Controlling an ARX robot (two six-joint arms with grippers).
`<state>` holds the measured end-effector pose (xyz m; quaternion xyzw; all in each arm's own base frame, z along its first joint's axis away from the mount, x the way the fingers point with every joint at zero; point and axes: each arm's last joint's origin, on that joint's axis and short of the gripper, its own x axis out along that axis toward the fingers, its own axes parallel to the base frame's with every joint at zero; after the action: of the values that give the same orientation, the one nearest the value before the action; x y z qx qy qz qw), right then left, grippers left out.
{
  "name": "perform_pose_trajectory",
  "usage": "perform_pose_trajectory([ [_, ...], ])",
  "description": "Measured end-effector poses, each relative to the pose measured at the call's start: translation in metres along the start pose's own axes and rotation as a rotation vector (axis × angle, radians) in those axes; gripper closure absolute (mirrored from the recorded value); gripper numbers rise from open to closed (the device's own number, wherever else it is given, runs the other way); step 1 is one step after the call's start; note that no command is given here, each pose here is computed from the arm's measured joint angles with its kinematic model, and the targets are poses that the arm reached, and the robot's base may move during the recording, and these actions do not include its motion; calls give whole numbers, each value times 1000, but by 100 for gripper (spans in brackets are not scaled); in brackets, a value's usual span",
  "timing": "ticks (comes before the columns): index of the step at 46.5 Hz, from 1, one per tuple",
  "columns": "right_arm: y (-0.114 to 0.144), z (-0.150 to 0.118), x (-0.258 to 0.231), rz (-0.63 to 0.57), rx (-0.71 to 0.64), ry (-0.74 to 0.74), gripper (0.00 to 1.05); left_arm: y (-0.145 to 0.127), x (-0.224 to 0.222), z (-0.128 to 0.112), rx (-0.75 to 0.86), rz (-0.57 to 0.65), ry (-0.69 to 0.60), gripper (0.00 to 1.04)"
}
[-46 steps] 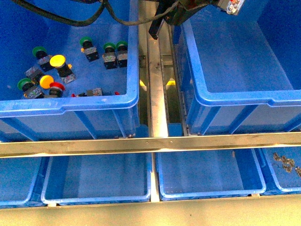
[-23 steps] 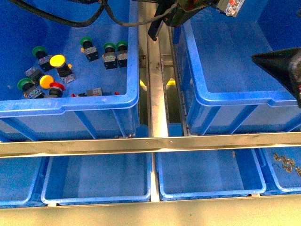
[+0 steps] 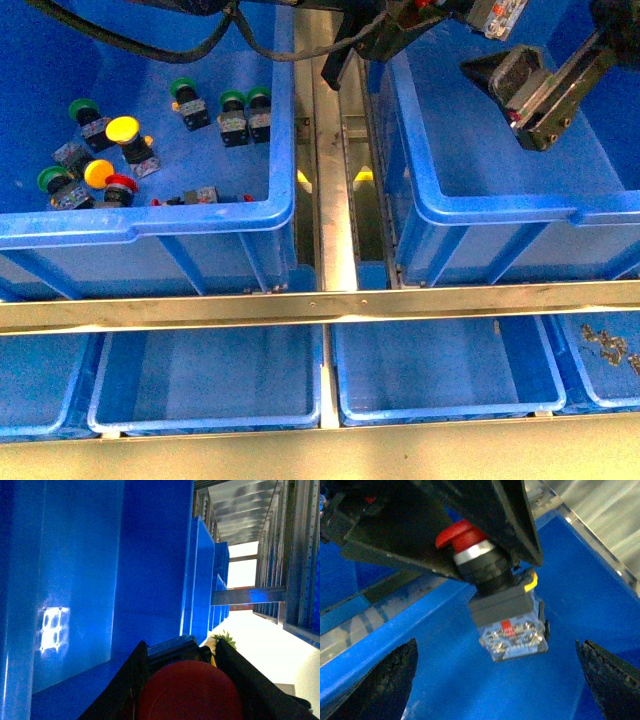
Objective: Pick red and yellow buttons and place in box
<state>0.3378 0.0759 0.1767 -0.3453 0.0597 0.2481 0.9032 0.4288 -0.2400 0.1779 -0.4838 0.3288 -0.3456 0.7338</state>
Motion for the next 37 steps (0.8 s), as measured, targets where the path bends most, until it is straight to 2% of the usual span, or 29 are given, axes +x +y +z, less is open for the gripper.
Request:
perform_pose_trajectory([
  [14, 0, 11, 17, -9, -79, -31, 7, 0, 1, -2, -1, 0, 2, 72],
  [37, 3, 7, 33, -30, -148, -22, 7, 2, 5, -1, -3, 5, 4, 72],
])
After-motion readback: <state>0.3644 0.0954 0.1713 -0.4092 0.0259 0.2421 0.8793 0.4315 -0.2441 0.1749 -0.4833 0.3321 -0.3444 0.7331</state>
